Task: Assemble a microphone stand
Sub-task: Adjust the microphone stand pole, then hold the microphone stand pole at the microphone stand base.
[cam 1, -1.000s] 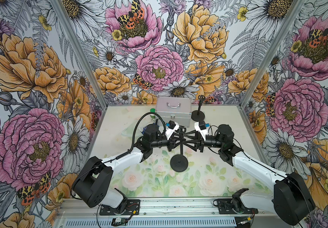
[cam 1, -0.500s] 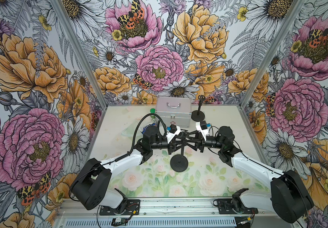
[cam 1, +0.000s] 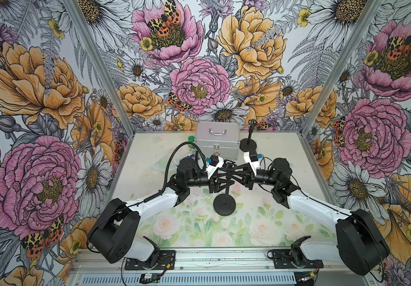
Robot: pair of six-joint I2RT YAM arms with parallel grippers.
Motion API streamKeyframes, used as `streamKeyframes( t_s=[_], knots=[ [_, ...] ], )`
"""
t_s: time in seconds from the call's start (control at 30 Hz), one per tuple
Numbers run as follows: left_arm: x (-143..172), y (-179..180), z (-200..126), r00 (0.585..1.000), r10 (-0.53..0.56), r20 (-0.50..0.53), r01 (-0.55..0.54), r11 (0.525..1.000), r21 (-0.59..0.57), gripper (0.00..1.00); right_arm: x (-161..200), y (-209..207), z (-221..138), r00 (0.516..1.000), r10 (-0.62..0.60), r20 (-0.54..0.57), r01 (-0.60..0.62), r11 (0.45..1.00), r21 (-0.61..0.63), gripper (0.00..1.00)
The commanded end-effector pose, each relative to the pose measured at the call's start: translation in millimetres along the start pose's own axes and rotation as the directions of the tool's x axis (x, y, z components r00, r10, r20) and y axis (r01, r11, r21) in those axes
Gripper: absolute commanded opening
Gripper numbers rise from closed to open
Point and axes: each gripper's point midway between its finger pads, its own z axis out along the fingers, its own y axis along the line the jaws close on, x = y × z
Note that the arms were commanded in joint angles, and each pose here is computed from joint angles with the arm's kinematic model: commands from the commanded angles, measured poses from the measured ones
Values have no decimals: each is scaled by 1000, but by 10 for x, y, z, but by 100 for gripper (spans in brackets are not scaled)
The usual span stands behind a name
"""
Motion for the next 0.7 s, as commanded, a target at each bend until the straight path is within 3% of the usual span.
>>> streamKeyframes(
  t_s=[0.0, 0.13, 0.3, 0.4, 0.53, 0.67],
  knots=[
    [151, -7, 20, 997, 80, 2, -80, 996, -43, 65, -96, -145, -107, 991, -95, 94, 76, 979, 190, 13],
    [378, -40, 7, 986, 168, 25, -166, 984, -70, 70, -8, -124, -164, 982, -132, 137, 93, 961, 260, 13],
    [482, 53, -95, 949, 246, 196, -222, 966, -135, 72, 152, -20, -109, 981, -137, 137, 99, 963, 250, 13],
    [616, 127, 20, 968, 178, 175, -168, 983, -70, 72, 271, 42, -61, 982, -143, 120, 112, 965, 237, 13],
    [679, 193, 52, 972, 173, 162, -161, 984, -82, 71, 410, 74, 5, 985, -144, 96, 120, 966, 227, 13],
    [818, 228, 59, 978, 161, 135, -152, 986, -72, 60, 543, 21, 51, 987, -142, 82, 118, 963, 244, 13]
  ],
)
